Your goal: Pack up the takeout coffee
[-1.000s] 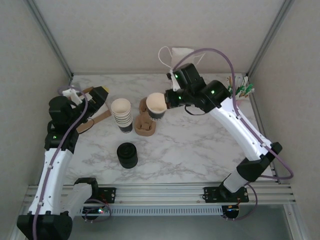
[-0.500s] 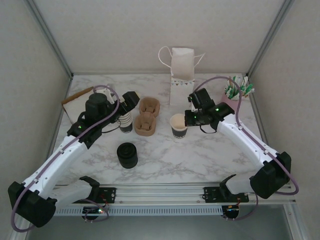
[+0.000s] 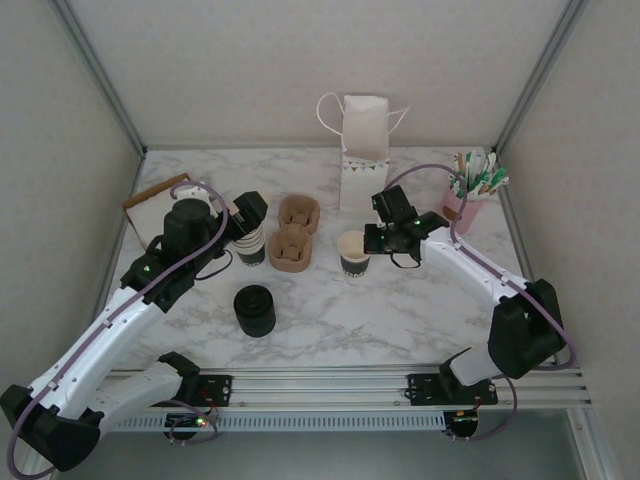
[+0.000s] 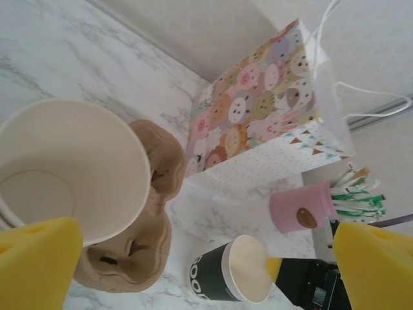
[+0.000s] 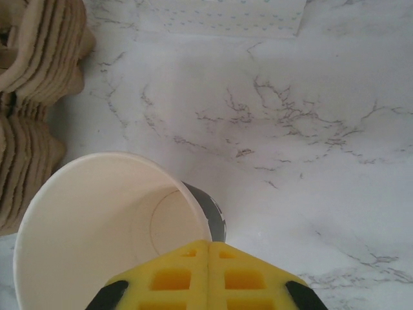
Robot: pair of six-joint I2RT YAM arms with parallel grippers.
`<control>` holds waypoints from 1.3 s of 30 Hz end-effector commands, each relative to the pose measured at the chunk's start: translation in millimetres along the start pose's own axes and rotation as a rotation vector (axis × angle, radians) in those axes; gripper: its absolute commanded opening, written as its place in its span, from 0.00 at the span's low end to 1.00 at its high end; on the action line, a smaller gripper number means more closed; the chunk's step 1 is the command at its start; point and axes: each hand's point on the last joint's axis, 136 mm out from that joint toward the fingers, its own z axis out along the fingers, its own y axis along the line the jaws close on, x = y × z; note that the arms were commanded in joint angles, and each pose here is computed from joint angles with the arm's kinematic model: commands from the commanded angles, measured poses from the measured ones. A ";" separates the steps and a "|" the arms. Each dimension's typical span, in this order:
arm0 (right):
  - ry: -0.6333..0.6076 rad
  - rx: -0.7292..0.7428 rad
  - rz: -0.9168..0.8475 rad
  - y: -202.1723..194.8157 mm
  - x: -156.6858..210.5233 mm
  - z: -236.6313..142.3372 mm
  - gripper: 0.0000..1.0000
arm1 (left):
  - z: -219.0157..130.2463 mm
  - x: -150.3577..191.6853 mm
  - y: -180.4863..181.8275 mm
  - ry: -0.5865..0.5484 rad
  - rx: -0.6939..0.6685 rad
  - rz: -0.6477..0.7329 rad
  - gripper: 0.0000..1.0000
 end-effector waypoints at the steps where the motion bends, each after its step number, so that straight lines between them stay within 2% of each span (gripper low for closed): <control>1: 0.000 -0.019 0.031 3.0 -0.5 10.9 0.00 | -6.1 7.7 12.6 0.030 -0.059 0.028 1.00; 3: 0.005 -0.014 0.034 1.8 0.6 13.8 0.00 | -8.3 12.4 16.3 0.041 -0.059 0.023 1.00; 10: 0.033 -0.007 0.046 -1.5 10.4 16.1 0.20 | -11.1 29.8 15.8 0.120 -0.031 -0.003 1.00; 15: 0.019 -0.004 0.040 -2.6 8.5 1.4 0.28 | -22.6 30.6 16.1 0.120 -0.032 -0.007 1.00; 19: -0.003 -0.006 0.028 -1.8 3.0 -15.0 0.40 | -26.1 32.3 18.1 0.129 -0.043 -0.001 1.00; 24: -0.019 -0.004 0.017 -2.6 0.2 -37.4 0.64 | -27.6 39.6 22.5 0.169 -0.076 0.011 0.99; 29: -0.057 0.000 0.012 -6.8 0.6 -65.8 0.98 | -35.1 48.0 33.8 0.195 -0.107 -0.005 0.96; 39: -0.040 -0.009 -0.012 -4.3 8.3 -84.0 0.99 | -47.9 77.8 49.7 0.327 -0.172 0.000 0.91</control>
